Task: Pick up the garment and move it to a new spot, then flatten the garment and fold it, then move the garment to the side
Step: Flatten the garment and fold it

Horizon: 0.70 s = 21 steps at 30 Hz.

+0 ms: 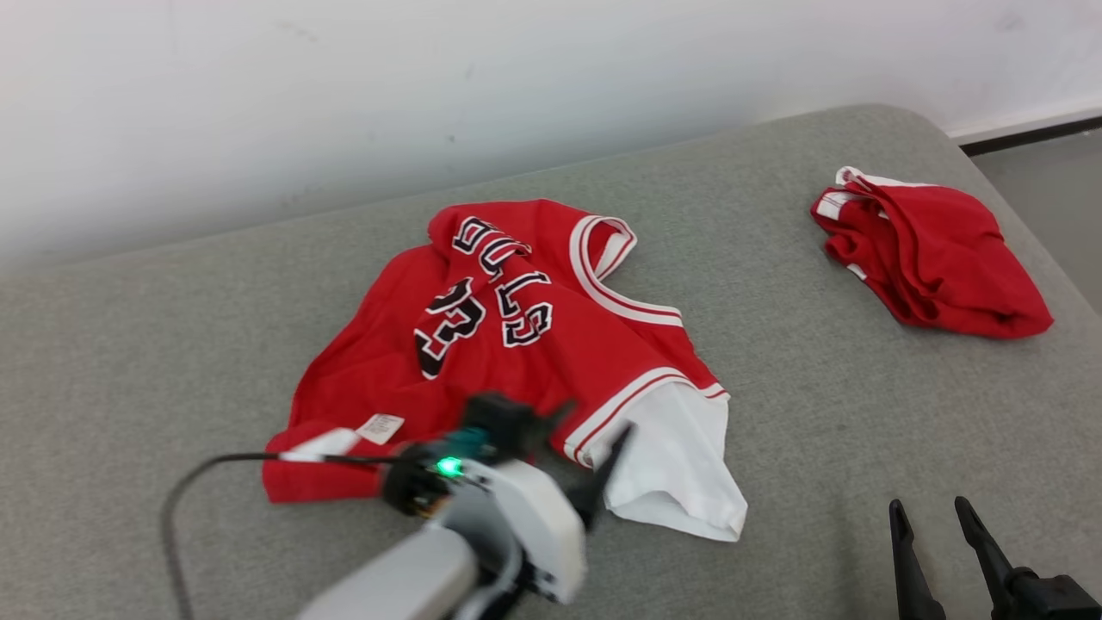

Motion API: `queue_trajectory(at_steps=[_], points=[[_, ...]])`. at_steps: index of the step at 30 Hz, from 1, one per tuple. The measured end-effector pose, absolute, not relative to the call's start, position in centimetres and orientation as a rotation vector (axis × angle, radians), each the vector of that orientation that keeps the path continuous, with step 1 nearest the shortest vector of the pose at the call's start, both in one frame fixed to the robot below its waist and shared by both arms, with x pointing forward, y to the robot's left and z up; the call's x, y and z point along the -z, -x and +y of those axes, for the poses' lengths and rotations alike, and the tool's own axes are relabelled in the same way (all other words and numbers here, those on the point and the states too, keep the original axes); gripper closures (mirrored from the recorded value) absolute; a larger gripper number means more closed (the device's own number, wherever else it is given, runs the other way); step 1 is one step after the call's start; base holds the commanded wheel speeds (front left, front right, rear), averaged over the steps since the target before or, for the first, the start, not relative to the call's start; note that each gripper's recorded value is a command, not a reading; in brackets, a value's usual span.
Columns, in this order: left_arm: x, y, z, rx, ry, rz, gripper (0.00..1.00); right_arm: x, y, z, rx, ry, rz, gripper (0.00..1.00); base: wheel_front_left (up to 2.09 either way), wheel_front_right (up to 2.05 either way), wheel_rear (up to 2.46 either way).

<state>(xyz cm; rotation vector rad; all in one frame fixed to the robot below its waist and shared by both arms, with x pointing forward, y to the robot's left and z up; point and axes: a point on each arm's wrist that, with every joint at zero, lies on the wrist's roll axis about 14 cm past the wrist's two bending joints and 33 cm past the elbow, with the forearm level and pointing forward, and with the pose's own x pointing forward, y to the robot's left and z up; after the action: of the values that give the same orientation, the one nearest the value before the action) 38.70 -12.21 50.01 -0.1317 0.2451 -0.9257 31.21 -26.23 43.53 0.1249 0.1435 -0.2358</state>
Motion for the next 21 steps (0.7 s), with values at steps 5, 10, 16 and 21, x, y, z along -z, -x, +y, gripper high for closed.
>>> queue_trajectory(at_steps=[5, 10, 16, 21], points=[[-49.2, -44.2, -4.0, 0.665, 0.053, 0.224, 0.0, -43.6, -31.8, -25.3, 0.201, -0.12, 0.14, 0.0, 0.0, 0.0, 0.0], [-46.6, -47.2, 3.5, 0.458, 0.0, 0.296, 0.0, -43.0, -32.3, -24.6, 0.176, -0.113, 0.162, 0.0, 0.0, 0.0, 0.0], [-43.4, -47.7, 7.5, 0.358, -0.03, 0.407, 0.0, -42.3, -33.0, -23.8, 0.147, -0.1, 0.187, 0.0, 0.0, 0.0, 0.0], [-41.6, -47.7, 8.6, 0.341, -0.031, 0.475, 0.0, -42.1, -33.4, -23.6, 0.136, -0.097, 0.191, 0.0, 0.0, 0.0, 0.0]])
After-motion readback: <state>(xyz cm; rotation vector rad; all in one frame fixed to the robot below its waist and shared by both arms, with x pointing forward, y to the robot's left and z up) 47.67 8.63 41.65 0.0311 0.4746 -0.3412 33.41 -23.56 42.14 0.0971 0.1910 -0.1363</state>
